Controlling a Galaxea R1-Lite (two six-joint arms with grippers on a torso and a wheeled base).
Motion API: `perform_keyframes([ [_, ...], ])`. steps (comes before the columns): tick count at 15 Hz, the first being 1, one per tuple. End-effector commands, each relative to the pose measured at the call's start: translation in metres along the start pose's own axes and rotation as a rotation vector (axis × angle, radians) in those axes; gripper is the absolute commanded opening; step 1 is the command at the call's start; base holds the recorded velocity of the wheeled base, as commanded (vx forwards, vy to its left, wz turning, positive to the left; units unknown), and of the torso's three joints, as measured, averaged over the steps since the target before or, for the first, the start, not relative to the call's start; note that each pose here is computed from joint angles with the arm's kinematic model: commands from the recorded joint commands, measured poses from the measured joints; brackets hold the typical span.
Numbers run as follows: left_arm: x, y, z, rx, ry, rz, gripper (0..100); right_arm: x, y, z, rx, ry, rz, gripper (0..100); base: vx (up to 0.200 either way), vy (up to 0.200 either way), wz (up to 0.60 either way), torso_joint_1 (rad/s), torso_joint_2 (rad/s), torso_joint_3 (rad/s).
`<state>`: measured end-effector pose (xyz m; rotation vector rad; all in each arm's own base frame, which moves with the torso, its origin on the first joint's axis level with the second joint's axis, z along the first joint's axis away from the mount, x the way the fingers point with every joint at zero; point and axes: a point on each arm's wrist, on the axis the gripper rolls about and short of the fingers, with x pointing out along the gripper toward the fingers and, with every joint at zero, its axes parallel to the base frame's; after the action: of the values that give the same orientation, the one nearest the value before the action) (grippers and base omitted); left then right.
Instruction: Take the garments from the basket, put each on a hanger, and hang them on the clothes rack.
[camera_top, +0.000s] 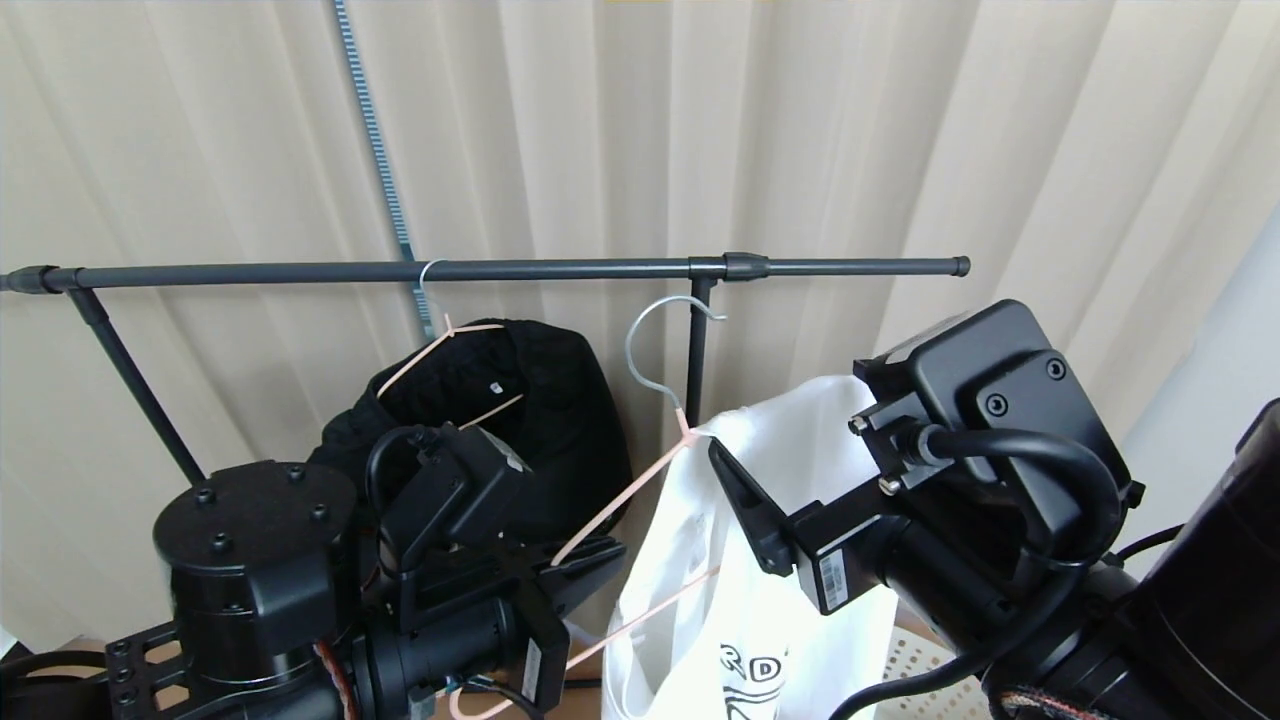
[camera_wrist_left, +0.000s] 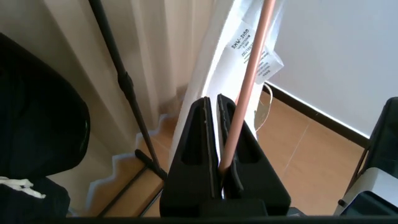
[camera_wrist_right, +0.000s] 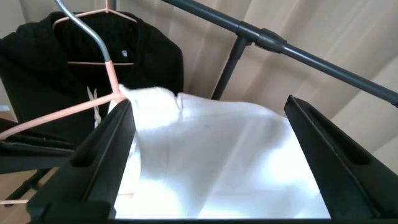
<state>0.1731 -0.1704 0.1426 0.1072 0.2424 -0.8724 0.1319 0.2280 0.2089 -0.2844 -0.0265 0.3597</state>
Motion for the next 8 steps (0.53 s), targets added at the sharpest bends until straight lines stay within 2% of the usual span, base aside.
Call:
perform_keyframes([
  [1,0.0,0.0,0.0,-0.001,-0.005,0.0,0,-0.002,0.002,-0.002,-0.009,0.004,0.009,100,0.0,0.0,0.0,0.0,0.0,0.0],
  [5,-0.003,0.0,-0.005,0.007,-0.002,-0.003,0,-0.01,-0.004,-0.002,-0.02,-0.002,0.022,100,0.0,0.0,0.0,0.0,0.0,0.0],
  [8,-0.008,0.004,-0.013,0.012,0.024,0.011,0,-0.032,-0.024,0.0,-0.072,0.015,0.149,100,0.0,0.0,0.0,0.0,0.0,0.0],
])
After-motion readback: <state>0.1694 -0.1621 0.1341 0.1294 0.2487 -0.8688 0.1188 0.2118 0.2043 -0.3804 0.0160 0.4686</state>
